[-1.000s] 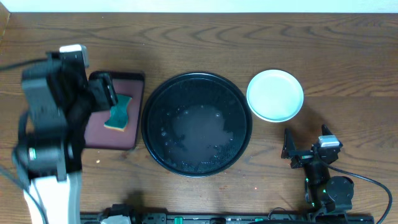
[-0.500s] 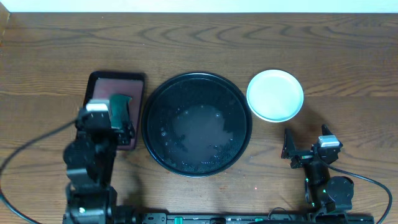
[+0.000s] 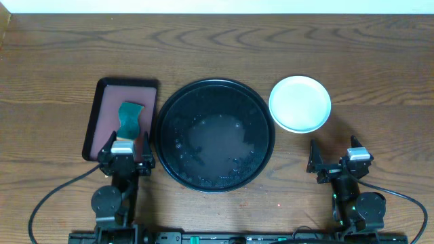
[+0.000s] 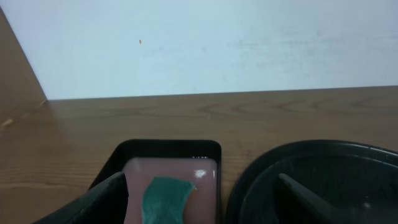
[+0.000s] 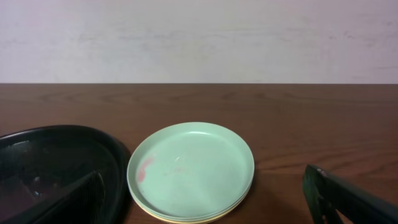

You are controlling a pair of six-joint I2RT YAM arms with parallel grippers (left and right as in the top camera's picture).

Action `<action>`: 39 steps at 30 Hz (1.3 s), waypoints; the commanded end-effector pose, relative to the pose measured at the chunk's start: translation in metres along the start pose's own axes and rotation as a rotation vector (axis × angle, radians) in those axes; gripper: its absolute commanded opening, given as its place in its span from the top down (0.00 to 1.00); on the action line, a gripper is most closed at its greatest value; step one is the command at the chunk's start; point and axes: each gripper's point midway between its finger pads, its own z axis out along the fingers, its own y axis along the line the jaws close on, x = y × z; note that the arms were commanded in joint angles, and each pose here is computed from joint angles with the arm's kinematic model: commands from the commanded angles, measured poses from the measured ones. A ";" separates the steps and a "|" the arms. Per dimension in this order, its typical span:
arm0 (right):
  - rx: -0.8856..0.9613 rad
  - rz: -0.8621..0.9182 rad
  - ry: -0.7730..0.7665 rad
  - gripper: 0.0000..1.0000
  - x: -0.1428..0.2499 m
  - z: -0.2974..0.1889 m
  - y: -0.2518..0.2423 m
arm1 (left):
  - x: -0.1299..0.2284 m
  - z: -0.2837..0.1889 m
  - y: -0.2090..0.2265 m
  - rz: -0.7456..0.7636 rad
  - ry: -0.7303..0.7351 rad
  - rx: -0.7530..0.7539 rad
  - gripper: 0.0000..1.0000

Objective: Clean dirty plates on tray and stack at the side

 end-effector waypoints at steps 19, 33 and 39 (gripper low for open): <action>-0.012 0.003 -0.001 0.01 0.001 0.000 0.002 | 0.044 -0.005 -0.003 0.021 0.086 -0.010 0.25; -0.012 0.003 -0.001 0.01 0.001 0.000 0.002 | 0.044 -0.005 -0.003 0.021 0.086 -0.010 0.25; -0.012 0.003 -0.001 0.01 0.001 0.000 0.002 | 0.044 -0.005 -0.003 0.021 0.086 -0.010 0.25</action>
